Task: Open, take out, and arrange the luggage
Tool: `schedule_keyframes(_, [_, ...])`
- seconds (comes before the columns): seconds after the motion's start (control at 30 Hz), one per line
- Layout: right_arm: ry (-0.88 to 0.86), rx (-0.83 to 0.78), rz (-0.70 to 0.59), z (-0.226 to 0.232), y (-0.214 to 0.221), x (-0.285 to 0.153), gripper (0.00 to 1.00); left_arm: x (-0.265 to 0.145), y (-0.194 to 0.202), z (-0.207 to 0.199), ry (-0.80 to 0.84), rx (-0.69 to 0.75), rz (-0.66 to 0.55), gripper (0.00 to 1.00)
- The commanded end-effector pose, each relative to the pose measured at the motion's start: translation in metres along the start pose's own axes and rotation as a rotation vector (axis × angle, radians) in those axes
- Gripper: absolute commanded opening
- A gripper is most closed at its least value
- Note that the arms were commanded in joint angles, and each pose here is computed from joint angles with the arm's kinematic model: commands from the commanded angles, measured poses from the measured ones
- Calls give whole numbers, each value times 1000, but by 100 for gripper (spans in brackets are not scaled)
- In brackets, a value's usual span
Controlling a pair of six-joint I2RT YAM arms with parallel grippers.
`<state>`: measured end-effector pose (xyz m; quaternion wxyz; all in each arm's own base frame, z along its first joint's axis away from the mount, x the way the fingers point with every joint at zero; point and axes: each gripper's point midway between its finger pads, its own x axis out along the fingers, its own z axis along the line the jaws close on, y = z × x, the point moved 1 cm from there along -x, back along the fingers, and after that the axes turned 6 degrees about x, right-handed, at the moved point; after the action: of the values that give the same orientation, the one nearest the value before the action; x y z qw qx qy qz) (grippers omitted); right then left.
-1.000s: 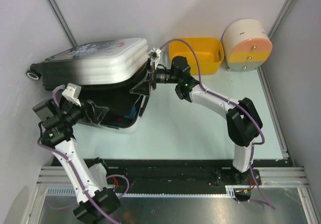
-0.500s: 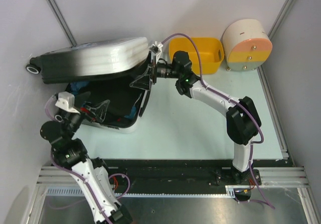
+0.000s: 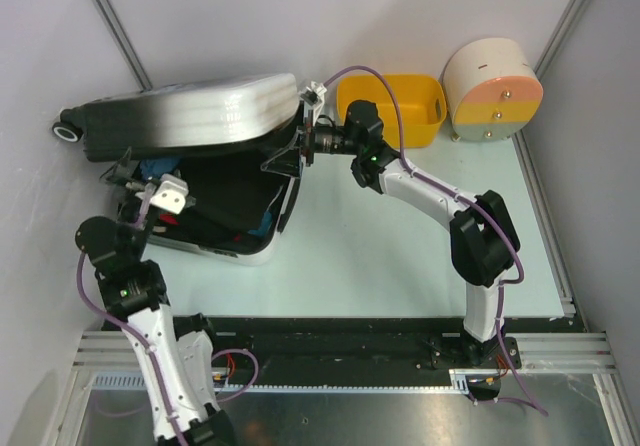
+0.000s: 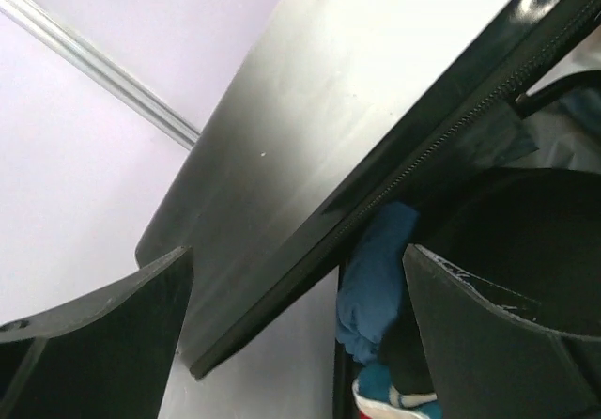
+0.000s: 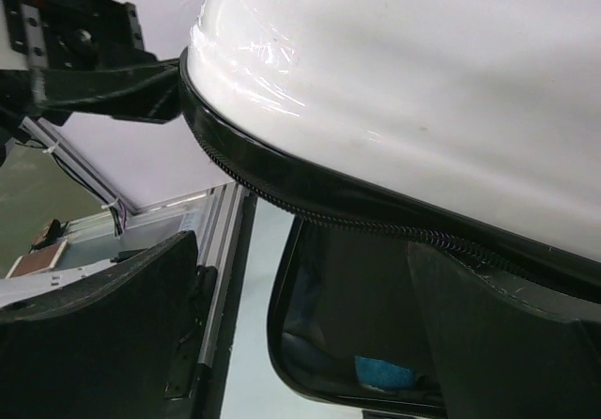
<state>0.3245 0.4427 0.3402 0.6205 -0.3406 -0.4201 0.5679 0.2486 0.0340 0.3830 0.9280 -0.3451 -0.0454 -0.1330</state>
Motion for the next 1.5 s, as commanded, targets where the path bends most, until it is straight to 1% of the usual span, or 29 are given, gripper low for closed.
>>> schedule_keyframes(0.0, [70, -117, -112, -16, -38, -2, 100, 13, 6, 18, -66, 273, 48, 97])
schedule_keyframes(0.1, [71, -116, -110, -17, -38, -2, 100, 27, 7, 9, -48, 340, 45, 97])
schedule_keyframes(0.13, [69, -115, -108, -17, -37, -2, 100, 29, 11, 11, -53, 375, 68, 97])
schedule_keyframes(0.2, [69, -119, -107, -17, -38, -3, 100, 40, 10, 11, -68, 397, 52, 95])
schedule_keyframes(0.23, [73, -114, -104, -18, -37, -4, 100, 42, 11, 17, -95, 416, 72, 93])
schedule_keyframes(0.3, [73, -115, -102, -18, -37, -4, 100, 53, 5, 21, -119, 433, 53, 90])
schedule_keyframes(0.33, [74, -115, -100, -19, -37, -4, 100, 56, 5, 28, -154, 451, 67, 89])
schedule_keyframes(0.43, [77, -113, -98, -20, -37, -4, 100, 67, 3, 28, -161, 485, 60, 83])
schedule_keyframes(0.47, [78, -114, -99, -21, -38, -5, 100, 69, 2, 27, -158, 491, 51, 75])
schedule_keyframes(0.53, [81, -108, -95, -23, -36, -4, 100, 74, 0, 26, -152, 501, 41, 63])
schedule_keyframes(0.57, [83, -108, -95, -23, -36, -3, 100, 76, 0, 27, -152, 497, 41, 45])
schedule_keyframes(0.6, [93, -108, -96, -25, -35, -3, 100, 79, -2, 29, -153, 491, 39, 37])
schedule_keyframes(0.63, [99, -100, -92, -26, -31, -2, 100, 81, -2, 32, -160, 478, 43, 25])
schedule_keyframes(0.67, [106, -69, -68, -26, -16, 0, 100, 82, -6, 40, -183, 463, 47, 18])
schedule_keyframes(0.7, [154, -62, -27, -33, 2, -1, 100, 83, -8, 42, -193, 433, 48, 12])
schedule_keyframes(0.73, [167, -88, 6, -26, 12, -1, 100, 87, -4, 42, -188, 422, 60, 0])
schedule_keyframes(0.77, [174, -62, 108, -18, 61, 3, 100, 88, -7, 47, -201, 417, 60, 0])
schedule_keyframes(0.8, [205, -183, 139, -20, 73, 1, 100, 90, -7, 47, -200, 414, 63, 0])
schedule_keyframes(0.83, [205, -224, 156, -8, 79, 1, 100, 93, -5, 46, -198, 408, 68, 0])
schedule_keyframes(0.9, [227, -285, 236, 2, 110, 4, 100, 95, -6, 55, -222, 378, 80, 0])
schedule_keyframes(0.93, [228, -358, 258, 4, 112, 4, 100, 99, -4, 55, -219, 371, 89, 0])
schedule_keyframes(0.97, [237, -385, 304, 4, 124, 2, 100, 100, -6, 59, -226, 368, 88, 0])
schedule_keyframes(1.0, [215, -426, 337, 15, 135, 9, 100, 102, -3, 58, -221, 364, 97, 0])
schedule_keyframes(1.03, [198, -502, 367, 17, 142, 10, 100, 105, -2, 58, -218, 362, 102, 0])
schedule_keyframes(1.23, [134, -638, 497, 41, 191, 26, 100, 120, 10, 65, -225, 320, 160, 0])
schedule_keyframes(1.27, [148, -678, 510, 38, 194, 28, 100, 122, 9, 68, -232, 317, 162, 0])
schedule_keyframes(1.33, [145, -695, 536, 36, 209, 32, 99, 126, 12, 68, -226, 313, 174, 0])
schedule_keyframes(1.43, [215, -735, 562, 15, 217, 33, 94, 132, 15, 72, -228, 311, 193, 0])
schedule_keyframes(1.47, [252, -753, 570, 5, 215, 30, 93, 131, 15, 79, -256, 303, 216, 0])
